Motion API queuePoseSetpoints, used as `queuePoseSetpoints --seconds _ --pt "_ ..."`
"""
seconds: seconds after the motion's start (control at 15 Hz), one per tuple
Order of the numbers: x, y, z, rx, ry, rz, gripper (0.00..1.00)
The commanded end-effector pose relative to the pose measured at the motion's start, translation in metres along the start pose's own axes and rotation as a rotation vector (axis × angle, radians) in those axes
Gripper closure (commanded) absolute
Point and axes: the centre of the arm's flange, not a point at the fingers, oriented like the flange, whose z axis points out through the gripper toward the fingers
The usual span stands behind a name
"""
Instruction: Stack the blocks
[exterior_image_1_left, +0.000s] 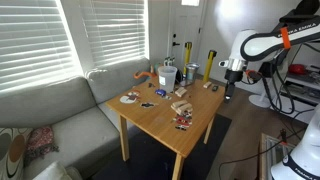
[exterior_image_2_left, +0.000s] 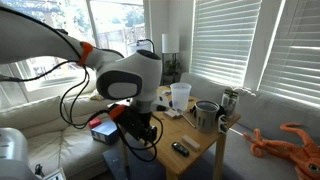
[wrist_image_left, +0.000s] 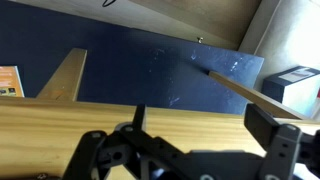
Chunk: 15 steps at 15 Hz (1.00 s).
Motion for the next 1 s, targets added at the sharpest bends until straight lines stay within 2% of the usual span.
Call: queuePoseSetpoints --seconds 0.0,0.2,0.33,0.53,0.67,0.8,0.93 --pt "0.0 0.0 0.0 0.0 0.0 0.0 0.0" --pt "0.0 0.0 0.0 0.0 0.0 0.0 0.0" --pt "0.018 -0.003 -0.003 -0.015 0.057 0.056 0.0" --pt "0.05 -0.021 -0.02 -0.077 0.138 0.1 0.0" --pt "0.075 -0.037 -0.034 -0.149 0.175 0.18 0.0" --pt "0.1 -0.055 -0.043 -0.109 0.129 0.246 0.0" --pt "0.124 -0.072 -0.045 -0.117 0.078 0.314 0.0"
